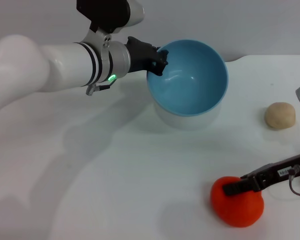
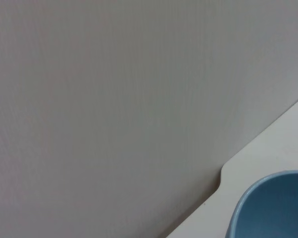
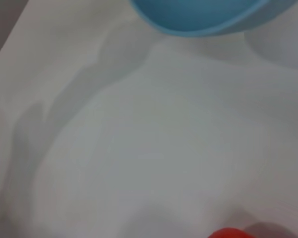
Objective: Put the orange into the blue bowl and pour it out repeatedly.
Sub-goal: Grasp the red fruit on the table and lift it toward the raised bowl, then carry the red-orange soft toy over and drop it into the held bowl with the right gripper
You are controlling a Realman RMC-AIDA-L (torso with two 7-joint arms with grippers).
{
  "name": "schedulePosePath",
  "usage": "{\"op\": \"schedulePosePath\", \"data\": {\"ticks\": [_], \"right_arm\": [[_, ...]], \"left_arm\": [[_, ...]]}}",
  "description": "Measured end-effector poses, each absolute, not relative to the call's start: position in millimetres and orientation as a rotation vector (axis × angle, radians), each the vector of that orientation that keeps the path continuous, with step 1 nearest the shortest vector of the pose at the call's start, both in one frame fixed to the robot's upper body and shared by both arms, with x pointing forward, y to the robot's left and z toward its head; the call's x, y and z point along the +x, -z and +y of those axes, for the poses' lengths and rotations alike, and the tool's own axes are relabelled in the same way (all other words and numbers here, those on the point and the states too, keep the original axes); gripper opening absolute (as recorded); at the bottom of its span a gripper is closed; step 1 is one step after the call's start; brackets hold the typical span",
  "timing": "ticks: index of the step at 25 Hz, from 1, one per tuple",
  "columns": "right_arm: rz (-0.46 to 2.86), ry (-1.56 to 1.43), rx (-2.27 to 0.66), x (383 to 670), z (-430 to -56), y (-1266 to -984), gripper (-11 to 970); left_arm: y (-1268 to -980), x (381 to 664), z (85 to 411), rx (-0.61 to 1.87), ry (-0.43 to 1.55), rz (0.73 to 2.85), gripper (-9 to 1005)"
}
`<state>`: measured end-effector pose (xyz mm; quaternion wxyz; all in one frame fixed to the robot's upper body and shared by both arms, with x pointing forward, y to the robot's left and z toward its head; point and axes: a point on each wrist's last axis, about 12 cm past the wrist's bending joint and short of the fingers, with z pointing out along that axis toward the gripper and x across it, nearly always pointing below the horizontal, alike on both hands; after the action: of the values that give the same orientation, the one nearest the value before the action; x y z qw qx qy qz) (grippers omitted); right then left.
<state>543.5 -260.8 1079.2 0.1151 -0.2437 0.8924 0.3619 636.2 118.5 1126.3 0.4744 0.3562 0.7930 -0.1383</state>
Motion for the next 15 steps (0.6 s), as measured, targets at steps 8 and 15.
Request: {"op": "schedulePosePath", "data": {"ticks": [8,15], "right_arm": [[2.426,-1.01,-0.718,556,-270,-1120,174],[2.112,-0.935,-0.698,570,-285,-1194,120]], "left_arm": [[-1125,635,118,0.891,0.328,1.94,-1],[-1123,630,106,0.944,0.35,1.945,-1]]}}
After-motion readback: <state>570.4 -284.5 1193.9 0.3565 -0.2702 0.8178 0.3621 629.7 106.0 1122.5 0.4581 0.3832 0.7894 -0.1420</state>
